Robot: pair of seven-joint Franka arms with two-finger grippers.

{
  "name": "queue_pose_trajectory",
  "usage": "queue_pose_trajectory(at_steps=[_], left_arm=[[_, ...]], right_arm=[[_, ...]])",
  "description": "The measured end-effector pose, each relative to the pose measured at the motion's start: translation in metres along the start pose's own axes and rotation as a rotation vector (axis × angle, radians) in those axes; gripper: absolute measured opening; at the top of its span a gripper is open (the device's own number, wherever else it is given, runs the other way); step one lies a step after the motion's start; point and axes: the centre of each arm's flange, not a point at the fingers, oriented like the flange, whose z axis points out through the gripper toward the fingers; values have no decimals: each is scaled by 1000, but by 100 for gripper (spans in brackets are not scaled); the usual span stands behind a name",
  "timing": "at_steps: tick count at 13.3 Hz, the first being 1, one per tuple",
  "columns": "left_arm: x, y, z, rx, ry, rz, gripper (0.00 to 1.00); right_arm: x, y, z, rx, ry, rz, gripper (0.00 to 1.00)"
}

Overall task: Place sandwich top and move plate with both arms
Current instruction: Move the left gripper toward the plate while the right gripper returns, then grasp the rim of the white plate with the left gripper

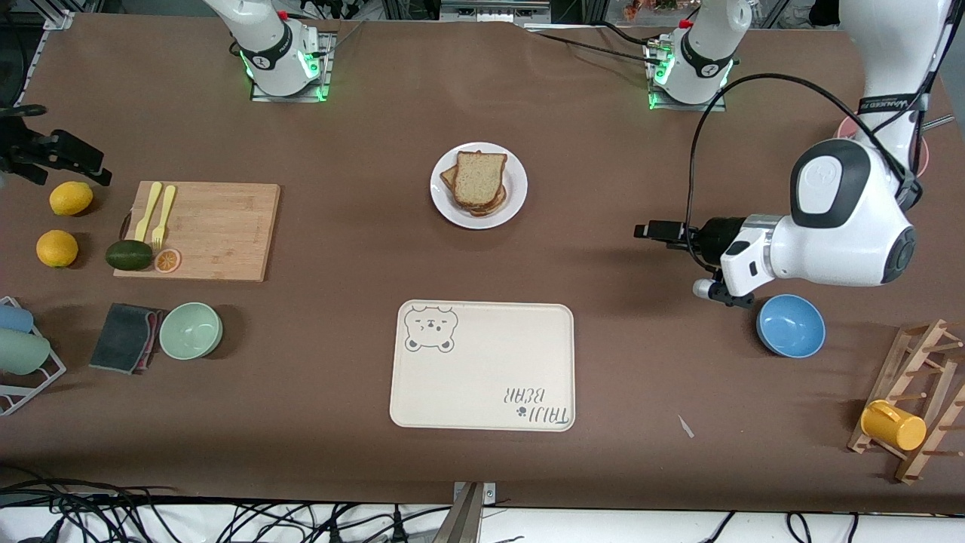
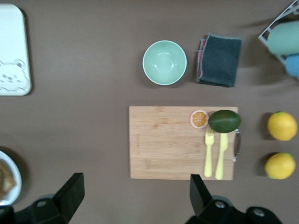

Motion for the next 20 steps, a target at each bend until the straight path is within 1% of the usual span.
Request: queue_pose_trajectory(at_steps=[2, 3, 4, 6, 8, 10, 12, 13, 16, 19, 20], left_arm=[[9, -6, 6, -13, 25, 1, 100], [12, -9, 12, -44, 23, 12, 100], [16, -14, 21, -81, 12, 31, 100], [20, -34, 55, -119, -40, 45, 100], [16, -36, 92, -131, -92, 57, 100], [6, -21, 124, -138, -89, 94, 100], [-14, -16, 151, -204, -83, 108, 100], [-24, -22, 162, -240, -68, 112, 100], [-50, -37, 200, -300, -9, 89, 100], [-70, -42, 233, -356, 78, 78, 99], [-75, -45, 240, -373, 95, 68, 99]], right_arm=[[-4, 15, -5, 0, -12, 14, 100], [-5, 14, -9, -4, -13, 9, 100], [-4, 8, -11, -6, -10, -2, 100], [-4, -4, -12, -6, -11, -24, 100], [-3, -7, -11, -7, -12, -31, 100], [-3, -15, -11, -15, -14, -46, 100], [-3, -26, -10, -51, -17, -70, 100], [-3, -28, -10, -56, -17, -74, 100], [-3, -34, -11, -57, -15, -85, 100], [-3, -33, -11, -57, -17, -83, 100], [-3, -31, -11, -57, -18, -80, 100]])
